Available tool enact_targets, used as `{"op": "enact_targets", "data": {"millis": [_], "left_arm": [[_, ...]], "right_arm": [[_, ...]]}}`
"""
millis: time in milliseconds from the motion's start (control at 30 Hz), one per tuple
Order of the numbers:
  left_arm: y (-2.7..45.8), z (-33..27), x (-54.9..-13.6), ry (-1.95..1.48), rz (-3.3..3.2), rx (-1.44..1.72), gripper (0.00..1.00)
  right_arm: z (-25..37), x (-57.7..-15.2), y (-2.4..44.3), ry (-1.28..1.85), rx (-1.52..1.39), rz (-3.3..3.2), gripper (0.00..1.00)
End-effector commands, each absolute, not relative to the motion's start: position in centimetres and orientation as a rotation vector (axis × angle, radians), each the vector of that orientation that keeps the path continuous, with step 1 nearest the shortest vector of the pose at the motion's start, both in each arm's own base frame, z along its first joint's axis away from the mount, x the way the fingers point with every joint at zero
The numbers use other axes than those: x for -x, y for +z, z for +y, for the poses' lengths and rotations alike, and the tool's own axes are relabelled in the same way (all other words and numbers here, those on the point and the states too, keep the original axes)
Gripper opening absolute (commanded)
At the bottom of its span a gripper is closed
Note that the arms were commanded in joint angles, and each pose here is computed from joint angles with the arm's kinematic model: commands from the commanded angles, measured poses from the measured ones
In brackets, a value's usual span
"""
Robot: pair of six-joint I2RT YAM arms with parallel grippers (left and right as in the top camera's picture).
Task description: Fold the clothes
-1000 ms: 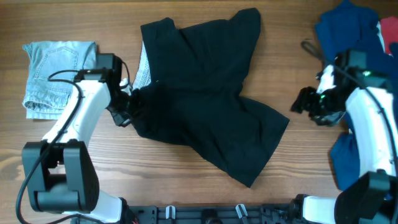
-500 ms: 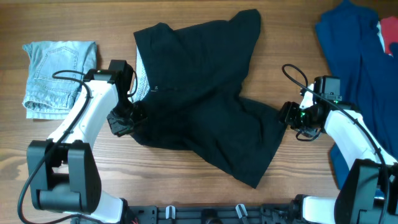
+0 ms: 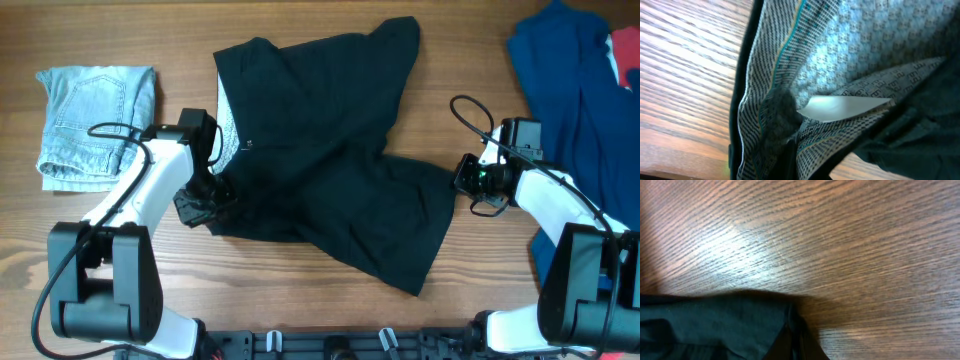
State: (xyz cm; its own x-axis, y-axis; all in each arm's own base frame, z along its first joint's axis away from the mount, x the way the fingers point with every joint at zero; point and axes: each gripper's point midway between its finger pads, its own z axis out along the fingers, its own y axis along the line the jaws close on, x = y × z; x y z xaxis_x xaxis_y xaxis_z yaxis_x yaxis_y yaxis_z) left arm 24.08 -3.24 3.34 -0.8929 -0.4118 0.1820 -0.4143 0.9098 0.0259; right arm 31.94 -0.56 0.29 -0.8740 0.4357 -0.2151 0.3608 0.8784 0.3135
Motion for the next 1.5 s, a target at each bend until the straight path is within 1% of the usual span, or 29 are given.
{"op": "enact_targets", "data": {"millis": [0, 167, 233, 367, 467, 533, 567, 600, 633, 733, 800, 867, 900, 967, 1000, 1033, 1100, 1167, 1200, 1267, 1367, 1400, 1433, 1467], "left_arm": [[3.5, -2.1, -24.0, -0.078, -2.909, -0.658, 0.04], [3.2, -2.1, -23.3, -0.085, -2.881, -0.687, 0.04], [3.0, -2.0, -22.9, -0.090, -2.871, -0.685, 0.04], [2.7, -2.0, -22.6, -0.095, -2.857, -0.717, 0.04], [2.7, -2.0, -22.6, -0.095, -2.858, -0.716, 0.04], [2.6, -2.0, -22.9, -0.091, -2.867, -0.719, 0.04], [2.6, -2.1, -23.0, -0.087, -2.874, -0.721, 0.04], [2.6, -2.1, -23.3, -0.082, -2.884, -0.724, 0.04], [2.5, -2.1, -23.6, -0.076, -2.895, -0.726, 0.04], [2.4, -2.2, -24.2, -0.065, -2.917, -0.738, 0.04], [2.4, -2.2, -24.4, -0.062, -2.922, -0.744, 0.04], [2.4, -2.2, -24.4, -0.062, -2.922, -0.744, 0.04], [2.4, -2.2, -24.4, -0.062, -2.922, -0.744, 0.04], [2.4, -2.2, -24.4, -0.062, -2.922, -0.744, 0.04], [2.4, -2.2, -24.4, -0.062, -2.922, -0.744, 0.04], [2.4, -2.2, -24.4, -0.062, -2.922, -0.744, 0.05], [2.4, -2.2, -24.4, -0.063, -2.922, -0.744, 0.06], [2.4, -2.2, -24.4, -0.062, -2.922, -0.744, 0.08], [2.4, -2.2, -24.4, -0.062, -2.922, -0.744, 0.09], [2.4, -2.2, -24.4, -0.062, -2.922, -0.744, 0.09], [2.4, -2.2, -24.4, -0.062, -2.922, -0.744, 0.10], [2.4, -2.2, -24.4, -0.062, -2.922, -0.744, 0.09], [2.4, -2.2, -24.5, -0.060, -2.926, -0.745, 0.09], [2.4, -2.2, -24.6, -0.058, -2.929, -0.746, 0.09]], "right_arm": [[-3.6, -34.2, 2.2, 0.173, -0.624, 2.731, 0.04], [-9.2, -35.1, 5.5, -0.166, -0.728, 2.670, 0.04], [-10.3, -34.9, 5.9, -0.222, -0.753, 2.661, 0.05], [-9.9, -34.7, 5.7, -0.191, -0.748, 2.678, 0.05], [-7.0, -34.1, 5.2, 0.016, -0.663, 2.767, 0.07], [-5.1, -32.5, 4.7, 0.149, -0.661, 2.849, 0.14], [-4.4, -31.8, 4.2, 0.191, -0.666, 2.878, 0.23], [-4.0, -31.2, 3.8, 0.221, -0.668, 2.895, 0.36], [-3.5, -30.8, 3.3, 0.245, -0.657, 2.909, 0.39], [-2.5, -30.2, 2.1, 0.315, -0.600, 2.922, 0.40], [-1.7, -30.3, 1.3, 0.381, -0.572, 2.912, 0.45], [-1.5, -30.6, 0.4, 0.399, -0.564, 2.889, 0.53], [-1.5, -31.0, -0.1, 0.410, -0.558, 2.878, 0.59], [-0.7, -31.8, -0.8, 0.490, -0.544, 2.859, 0.63], [-0.5, -31.8, -1.6, 0.508, -0.554, 2.869, 0.61], [-0.5, -31.7, -2.1, 0.510, -0.560, 2.880, 0.57], [-0.3, -31.3, -3.0, 0.515, -0.563, 2.910, 0.37], [0.4, -31.0, -3.7, 0.526, -0.538, 2.939, 0.13], [0.7, -31.0, -3.8, 0.534, -0.520, 2.945, 0.04], [1.4, -31.0, -3.8, 0.544, -0.460, 2.950, 0.04], [0.7, -31.1, -3.8, 0.481, -0.474, 2.952, 0.04], [0.1, -31.1, -3.7, 0.426, -0.506, 2.950, 0.04], [-1.8, -31.1, -3.5, 0.267, -0.612, 2.939, 0.04], [-2.8, -31.1, -3.1, 0.178, -0.666, 2.920, 0.04]]}}
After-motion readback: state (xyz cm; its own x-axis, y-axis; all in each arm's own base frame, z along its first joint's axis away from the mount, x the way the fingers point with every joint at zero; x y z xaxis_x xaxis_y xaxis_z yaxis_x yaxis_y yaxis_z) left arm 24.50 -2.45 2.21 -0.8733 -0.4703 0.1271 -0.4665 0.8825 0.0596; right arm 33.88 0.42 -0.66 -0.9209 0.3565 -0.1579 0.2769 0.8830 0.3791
